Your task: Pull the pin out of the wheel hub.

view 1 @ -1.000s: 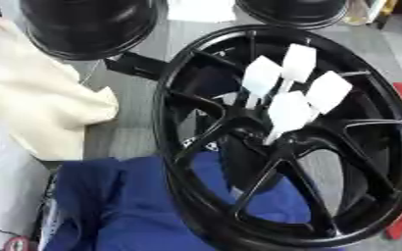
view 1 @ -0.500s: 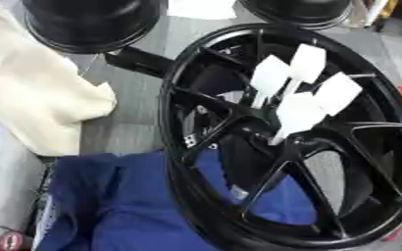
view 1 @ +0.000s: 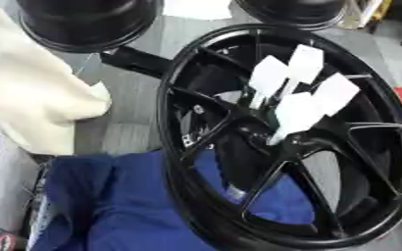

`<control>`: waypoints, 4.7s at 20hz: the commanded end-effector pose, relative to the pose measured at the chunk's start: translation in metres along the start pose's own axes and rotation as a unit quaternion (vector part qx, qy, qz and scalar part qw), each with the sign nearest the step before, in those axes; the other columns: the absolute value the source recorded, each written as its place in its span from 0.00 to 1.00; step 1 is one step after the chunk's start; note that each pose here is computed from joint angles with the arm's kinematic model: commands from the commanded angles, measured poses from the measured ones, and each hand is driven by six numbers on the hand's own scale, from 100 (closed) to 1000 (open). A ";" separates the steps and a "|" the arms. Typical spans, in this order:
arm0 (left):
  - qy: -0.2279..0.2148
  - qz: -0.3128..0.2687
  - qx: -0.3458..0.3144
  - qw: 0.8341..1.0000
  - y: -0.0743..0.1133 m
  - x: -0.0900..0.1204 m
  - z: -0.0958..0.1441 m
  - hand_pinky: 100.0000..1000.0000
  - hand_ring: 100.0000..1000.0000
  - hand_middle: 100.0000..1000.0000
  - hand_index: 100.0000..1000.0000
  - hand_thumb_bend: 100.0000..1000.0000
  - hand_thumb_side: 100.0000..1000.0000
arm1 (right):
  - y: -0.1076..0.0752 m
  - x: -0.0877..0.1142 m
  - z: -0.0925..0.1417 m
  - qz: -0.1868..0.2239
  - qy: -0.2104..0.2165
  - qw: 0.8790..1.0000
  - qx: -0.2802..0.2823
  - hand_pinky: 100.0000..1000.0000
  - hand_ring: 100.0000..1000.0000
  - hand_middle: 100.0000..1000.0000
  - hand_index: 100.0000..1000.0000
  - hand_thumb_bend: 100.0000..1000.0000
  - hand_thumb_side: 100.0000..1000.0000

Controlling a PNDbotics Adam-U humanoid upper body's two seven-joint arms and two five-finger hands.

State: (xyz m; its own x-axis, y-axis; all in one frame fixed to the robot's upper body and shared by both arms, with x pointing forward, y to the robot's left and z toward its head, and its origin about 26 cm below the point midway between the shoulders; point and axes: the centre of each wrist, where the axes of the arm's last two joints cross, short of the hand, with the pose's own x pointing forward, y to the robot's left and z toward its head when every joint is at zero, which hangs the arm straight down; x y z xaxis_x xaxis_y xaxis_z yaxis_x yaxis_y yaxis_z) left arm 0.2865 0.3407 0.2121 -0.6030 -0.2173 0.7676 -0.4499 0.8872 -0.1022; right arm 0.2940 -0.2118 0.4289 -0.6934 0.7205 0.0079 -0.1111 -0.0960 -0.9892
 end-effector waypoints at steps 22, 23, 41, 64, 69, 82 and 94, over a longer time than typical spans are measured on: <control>-0.008 0.014 -0.014 1.000 -0.005 0.008 -0.003 0.71 0.74 0.63 0.76 0.00 0.71 | -0.035 0.003 -0.116 0.003 0.003 1.000 0.001 0.79 0.74 0.74 0.82 0.00 0.73; -0.008 0.015 -0.014 1.000 -0.005 0.009 -0.003 0.71 0.74 0.63 0.76 0.00 0.71 | -0.034 0.003 -0.121 0.002 0.004 1.000 0.003 0.79 0.74 0.74 0.82 0.00 0.73; -0.005 0.027 -0.021 0.999 -0.009 0.009 -0.003 0.71 0.74 0.63 0.76 0.00 0.71 | -0.023 0.020 -0.165 0.006 -0.013 1.000 0.025 0.78 0.75 0.76 0.82 0.00 0.70; 0.000 0.037 -0.021 0.999 -0.012 0.009 -0.003 0.71 0.74 0.63 0.76 0.00 0.71 | 0.005 0.013 -0.196 0.030 -0.043 0.996 0.079 0.83 0.83 0.81 0.87 0.00 0.00; 0.003 0.037 -0.020 0.999 -0.012 0.008 -0.002 0.71 0.74 0.63 0.76 0.00 0.71 | 0.008 0.001 -0.193 0.020 -0.021 0.996 0.080 0.83 0.83 0.81 0.87 0.00 0.00; 0.010 0.025 -0.010 1.000 -0.006 0.005 0.001 0.71 0.74 0.63 0.76 0.00 0.71 | 0.003 -0.045 -0.136 -0.011 0.015 0.998 0.066 0.83 0.84 0.83 0.90 0.00 0.19; 0.011 0.026 -0.006 1.000 -0.005 0.005 0.001 0.71 0.74 0.63 0.76 0.00 0.71 | 0.009 -0.050 -0.091 -0.005 0.027 0.998 0.061 0.84 0.84 0.84 0.92 0.00 0.33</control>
State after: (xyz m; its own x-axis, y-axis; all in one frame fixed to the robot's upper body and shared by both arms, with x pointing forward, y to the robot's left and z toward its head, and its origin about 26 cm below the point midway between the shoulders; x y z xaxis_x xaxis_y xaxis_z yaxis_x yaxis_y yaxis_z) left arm 0.2882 0.3341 0.2073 -0.5874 -0.1508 0.7952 -0.4121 0.9013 -0.1335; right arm 0.4009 -0.1792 0.3924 -0.6578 0.7525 0.0320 -0.2413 -0.1703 -0.9554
